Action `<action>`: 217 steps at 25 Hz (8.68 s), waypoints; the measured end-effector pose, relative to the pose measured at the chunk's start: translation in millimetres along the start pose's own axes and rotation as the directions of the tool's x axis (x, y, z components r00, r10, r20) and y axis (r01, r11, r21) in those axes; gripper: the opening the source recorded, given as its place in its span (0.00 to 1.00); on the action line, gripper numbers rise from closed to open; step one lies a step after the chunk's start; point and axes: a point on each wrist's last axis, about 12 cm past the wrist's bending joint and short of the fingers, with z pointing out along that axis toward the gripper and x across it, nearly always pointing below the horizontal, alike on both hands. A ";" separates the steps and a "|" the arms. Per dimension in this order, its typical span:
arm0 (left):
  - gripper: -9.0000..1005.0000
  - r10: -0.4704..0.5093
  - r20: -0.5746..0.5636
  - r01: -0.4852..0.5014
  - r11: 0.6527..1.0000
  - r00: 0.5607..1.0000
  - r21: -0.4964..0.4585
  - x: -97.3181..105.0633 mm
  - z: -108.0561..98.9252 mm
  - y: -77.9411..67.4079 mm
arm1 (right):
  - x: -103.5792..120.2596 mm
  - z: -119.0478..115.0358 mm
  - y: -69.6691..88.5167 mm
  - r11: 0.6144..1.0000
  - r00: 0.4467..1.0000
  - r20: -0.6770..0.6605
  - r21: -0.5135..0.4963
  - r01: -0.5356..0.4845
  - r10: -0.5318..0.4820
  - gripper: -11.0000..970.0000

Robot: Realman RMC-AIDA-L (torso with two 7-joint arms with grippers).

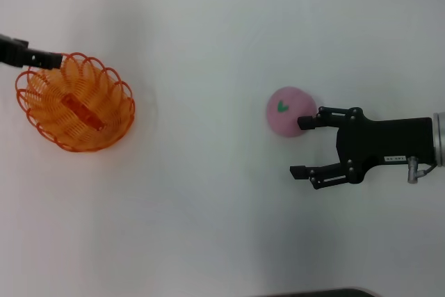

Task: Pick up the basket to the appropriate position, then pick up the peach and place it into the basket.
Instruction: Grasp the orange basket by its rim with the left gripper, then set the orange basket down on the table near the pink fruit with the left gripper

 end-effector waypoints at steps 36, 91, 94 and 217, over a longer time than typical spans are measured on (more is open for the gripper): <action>0.69 0.141 -0.291 -0.188 0.973 0.946 -0.138 -52.9 42.6 6.1 | -3.7 1.3 -2.4 1.000 1.000 -0.004 -0.011 0.003 -0.003 0.98; 0.17 0.175 -0.350 -0.232 0.964 0.920 -0.128 -33.4 64.8 -1.3 | -5.7 2.1 -4.1 1.000 1.000 -0.004 -0.011 -0.012 0.012 0.98; 0.17 0.174 -0.351 -0.231 0.965 0.920 -0.126 -32.9 64.8 -1.4 | -5.8 2.1 -4.1 1.000 1.000 -0.004 -0.011 -0.012 0.012 0.98; 0.12 -0.625 -0.118 0.634 0.743 0.772 0.216 64.9 55.0 -23.8 | -5.7 5.2 -5.4 1.000 1.000 -0.010 -0.007 -0.015 0.015 0.98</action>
